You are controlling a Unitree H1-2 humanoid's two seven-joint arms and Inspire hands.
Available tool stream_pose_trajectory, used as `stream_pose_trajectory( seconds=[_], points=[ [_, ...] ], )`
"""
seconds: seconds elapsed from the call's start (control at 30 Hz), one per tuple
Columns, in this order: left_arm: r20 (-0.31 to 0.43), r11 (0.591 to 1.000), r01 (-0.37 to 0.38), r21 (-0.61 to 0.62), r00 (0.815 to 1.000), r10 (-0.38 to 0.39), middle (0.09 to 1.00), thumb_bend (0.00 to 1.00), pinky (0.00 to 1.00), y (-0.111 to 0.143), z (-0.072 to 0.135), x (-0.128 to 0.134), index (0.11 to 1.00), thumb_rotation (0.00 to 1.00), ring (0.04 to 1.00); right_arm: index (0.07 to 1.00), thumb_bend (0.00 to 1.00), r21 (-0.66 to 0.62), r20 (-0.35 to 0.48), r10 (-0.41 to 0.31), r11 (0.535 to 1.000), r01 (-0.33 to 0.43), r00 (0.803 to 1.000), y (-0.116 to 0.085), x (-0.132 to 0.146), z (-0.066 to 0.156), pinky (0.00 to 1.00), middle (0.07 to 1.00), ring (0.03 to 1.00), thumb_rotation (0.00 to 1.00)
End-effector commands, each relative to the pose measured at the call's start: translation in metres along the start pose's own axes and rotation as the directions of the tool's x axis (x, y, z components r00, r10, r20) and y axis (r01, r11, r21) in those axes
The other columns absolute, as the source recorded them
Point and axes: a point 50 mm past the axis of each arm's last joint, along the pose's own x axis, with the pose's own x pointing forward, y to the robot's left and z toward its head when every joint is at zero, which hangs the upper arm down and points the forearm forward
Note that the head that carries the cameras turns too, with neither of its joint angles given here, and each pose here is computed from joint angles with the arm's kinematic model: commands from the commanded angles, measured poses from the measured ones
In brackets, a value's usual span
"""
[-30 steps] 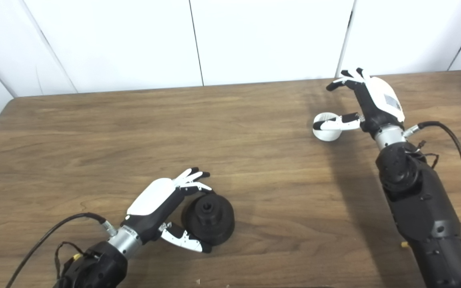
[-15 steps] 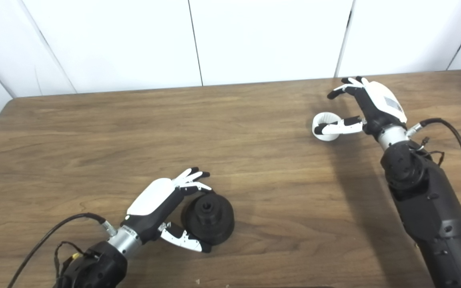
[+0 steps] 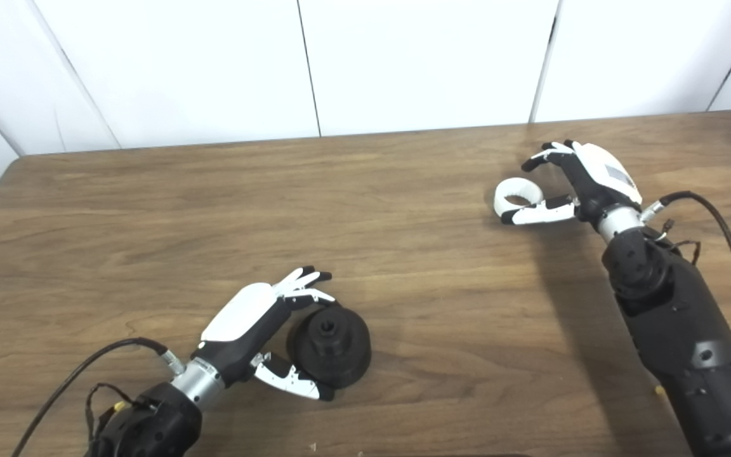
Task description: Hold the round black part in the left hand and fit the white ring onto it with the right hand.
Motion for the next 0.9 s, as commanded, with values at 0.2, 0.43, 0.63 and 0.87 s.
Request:
stream_pose_trajectory(
  seconds=[0.2,0.43,0.63,0.87],
  points=[
    [-0.003,1.0,-0.01,0.019,1.0,0.01,0.96,0.89,0.94,0.0072,0.0006,-0.0014,0.688,0.23,1.0,0.727,1.0,-0.023,0.071,-0.084,0.996,0.085,0.994,-0.0302,0.0147,0.0153,1.0,0.921,1.0,0.41],
    [-0.008,1.0,-0.007,0.014,1.0,0.007,0.959,0.9,0.99,0.0056,-0.0003,-0.0033,0.692,0.22,1.0,0.741,1.0,-0.028,0.065,-0.083,0.996,0.085,0.994,-0.029,0.0163,0.0125,1.0,0.922,1.0,0.41],
    [-0.006,1.0,-0.01,0.017,1.0,0.011,0.963,0.9,0.96,0.0059,0.0004,-0.003,0.693,0.22,1.0,0.738,1.0,-0.025,0.06,-0.074,0.997,0.075,0.996,-0.0266,0.017,0.0103,1.0,0.924,1.0,0.4],
    [-0.004,1.0,-0.01,0.006,1.0,0.01,0.965,0.9,0.96,0.0055,0.0014,-0.0026,0.693,0.21,1.0,0.719,1.0,-0.023,0.063,-0.067,0.997,0.069,0.996,-0.0241,0.0165,0.0096,1.0,0.923,1.0,0.38]
  ],
)
